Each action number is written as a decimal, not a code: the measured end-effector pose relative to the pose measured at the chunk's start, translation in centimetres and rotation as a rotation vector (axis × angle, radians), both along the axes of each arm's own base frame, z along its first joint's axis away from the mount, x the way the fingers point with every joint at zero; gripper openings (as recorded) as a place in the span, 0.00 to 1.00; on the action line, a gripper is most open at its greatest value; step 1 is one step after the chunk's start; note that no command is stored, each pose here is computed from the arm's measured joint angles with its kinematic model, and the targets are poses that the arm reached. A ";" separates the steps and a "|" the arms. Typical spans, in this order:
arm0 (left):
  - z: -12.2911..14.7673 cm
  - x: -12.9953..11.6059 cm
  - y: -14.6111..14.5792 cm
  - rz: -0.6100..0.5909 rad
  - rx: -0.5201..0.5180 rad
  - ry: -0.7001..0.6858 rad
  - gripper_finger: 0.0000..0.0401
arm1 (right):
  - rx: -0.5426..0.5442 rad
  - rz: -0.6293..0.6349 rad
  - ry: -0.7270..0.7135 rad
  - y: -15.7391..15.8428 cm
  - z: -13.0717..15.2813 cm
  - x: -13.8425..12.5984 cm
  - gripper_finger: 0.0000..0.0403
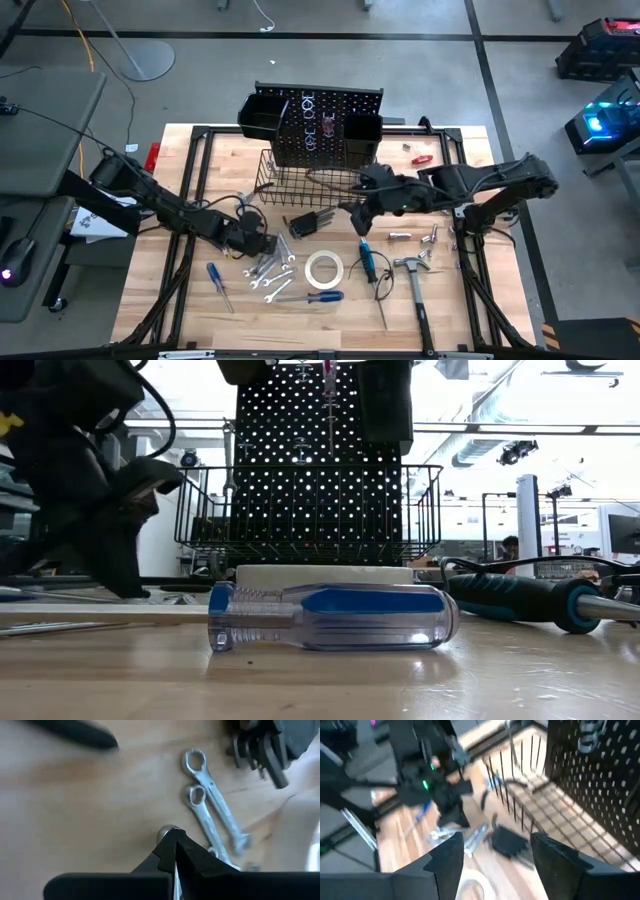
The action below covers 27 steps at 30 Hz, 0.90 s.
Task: Hang tools onto peg board
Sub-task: Hang the wrench on the peg board
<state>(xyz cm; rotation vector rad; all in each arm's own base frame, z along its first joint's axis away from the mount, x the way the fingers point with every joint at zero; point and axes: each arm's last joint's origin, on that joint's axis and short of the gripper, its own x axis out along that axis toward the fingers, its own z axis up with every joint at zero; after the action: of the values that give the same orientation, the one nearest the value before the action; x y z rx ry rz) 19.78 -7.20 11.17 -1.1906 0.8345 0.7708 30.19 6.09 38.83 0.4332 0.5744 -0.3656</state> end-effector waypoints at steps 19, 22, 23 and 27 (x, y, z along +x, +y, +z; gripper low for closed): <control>0.9 1.4 0.2 0.510 -0.151 -0.303 0.00 | 0.088 0.519 0.172 4.0 -12.8 11.1 0.55; 1.0 1.4 0.1 0.485 -0.135 -0.307 0.00 | 0.174 0.534 0.156 4.6 -14.8 12.5 0.55; 1.0 1.4 0.0 0.455 -0.116 -0.302 0.00 | 0.198 0.539 0.157 4.7 -15.2 12.7 0.55; 1.4 1.2 -0.5 0.293 -0.054 -0.287 0.00 | 0.239 0.552 0.175 4.8 -15.6 12.7 0.55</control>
<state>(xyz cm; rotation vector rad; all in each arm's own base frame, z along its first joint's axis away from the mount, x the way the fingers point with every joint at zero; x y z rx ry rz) 20.94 -7.75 12.60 -1.4516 0.4512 0.7930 42.92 10.93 23.27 0.4541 0.8832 0.1984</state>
